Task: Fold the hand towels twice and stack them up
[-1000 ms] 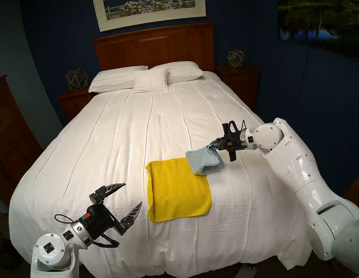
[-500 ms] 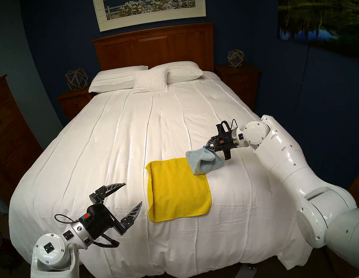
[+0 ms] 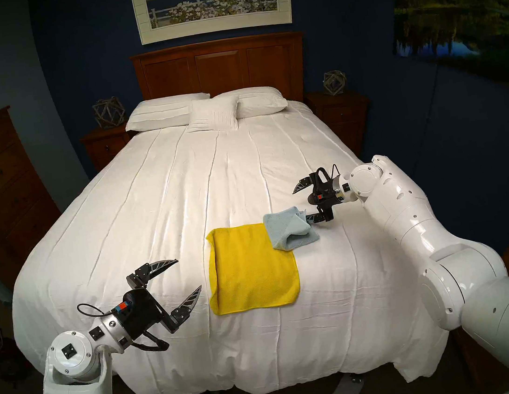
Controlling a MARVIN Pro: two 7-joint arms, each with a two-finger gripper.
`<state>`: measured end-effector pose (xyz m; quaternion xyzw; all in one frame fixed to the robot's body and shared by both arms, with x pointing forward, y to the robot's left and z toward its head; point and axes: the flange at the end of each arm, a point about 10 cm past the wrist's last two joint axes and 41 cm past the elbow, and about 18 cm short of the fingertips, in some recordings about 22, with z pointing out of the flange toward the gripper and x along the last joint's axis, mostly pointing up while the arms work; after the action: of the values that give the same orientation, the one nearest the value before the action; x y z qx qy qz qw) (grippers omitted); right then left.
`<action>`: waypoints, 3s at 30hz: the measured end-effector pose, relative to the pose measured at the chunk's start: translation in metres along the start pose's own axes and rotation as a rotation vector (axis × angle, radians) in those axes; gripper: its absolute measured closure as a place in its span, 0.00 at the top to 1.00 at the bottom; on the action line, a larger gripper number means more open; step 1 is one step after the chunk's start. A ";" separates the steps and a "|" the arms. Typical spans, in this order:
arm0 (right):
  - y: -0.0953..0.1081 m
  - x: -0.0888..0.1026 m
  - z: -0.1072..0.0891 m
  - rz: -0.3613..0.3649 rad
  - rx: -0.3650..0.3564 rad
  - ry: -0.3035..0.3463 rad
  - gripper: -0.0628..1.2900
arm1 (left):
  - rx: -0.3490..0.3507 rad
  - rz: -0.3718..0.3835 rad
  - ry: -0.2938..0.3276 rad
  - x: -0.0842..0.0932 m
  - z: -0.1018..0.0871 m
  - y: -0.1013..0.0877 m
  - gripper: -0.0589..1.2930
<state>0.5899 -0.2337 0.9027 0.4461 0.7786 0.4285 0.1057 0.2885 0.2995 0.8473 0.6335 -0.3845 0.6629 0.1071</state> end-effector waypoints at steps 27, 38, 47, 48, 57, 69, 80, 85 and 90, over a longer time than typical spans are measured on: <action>0.007 -0.003 -0.050 -0.170 -0.146 0.201 0.95 | 0.000 0.000 0.001 0.000 -0.001 0.000 0.98; -0.038 0.001 -0.054 -0.179 -0.073 0.220 0.95 | -0.001 -0.001 0.001 0.000 -0.001 0.000 0.98; -0.052 0.021 -0.059 -0.163 -0.017 0.278 0.95 | -0.001 -0.001 0.001 0.000 -0.001 0.000 0.98; -0.053 0.023 -0.059 -0.160 -0.010 0.282 0.95 | -0.001 -0.002 0.001 0.000 -0.001 0.000 0.98; -0.066 0.040 -0.056 -0.073 0.128 0.309 0.95 | -0.001 -0.001 0.001 0.000 -0.001 0.000 0.98; -0.057 0.030 -0.042 0.016 0.184 0.282 0.95 | -0.001 -0.002 0.001 0.000 -0.001 0.001 0.98; -0.037 0.026 -0.035 0.043 0.150 0.285 0.95 | -0.001 -0.002 0.000 0.000 -0.001 0.001 0.98; -0.033 0.024 -0.032 0.048 0.145 0.290 0.95 | -0.001 -0.002 0.000 0.000 -0.001 0.001 0.98; -0.028 0.022 -0.027 0.056 0.139 0.289 0.90 | -0.001 -0.002 0.000 0.000 -0.001 0.001 0.98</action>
<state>0.5451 -0.2386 0.9026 0.4075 0.8006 0.4363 -0.0507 0.2872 0.2998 0.8471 0.6338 -0.3841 0.6627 0.1081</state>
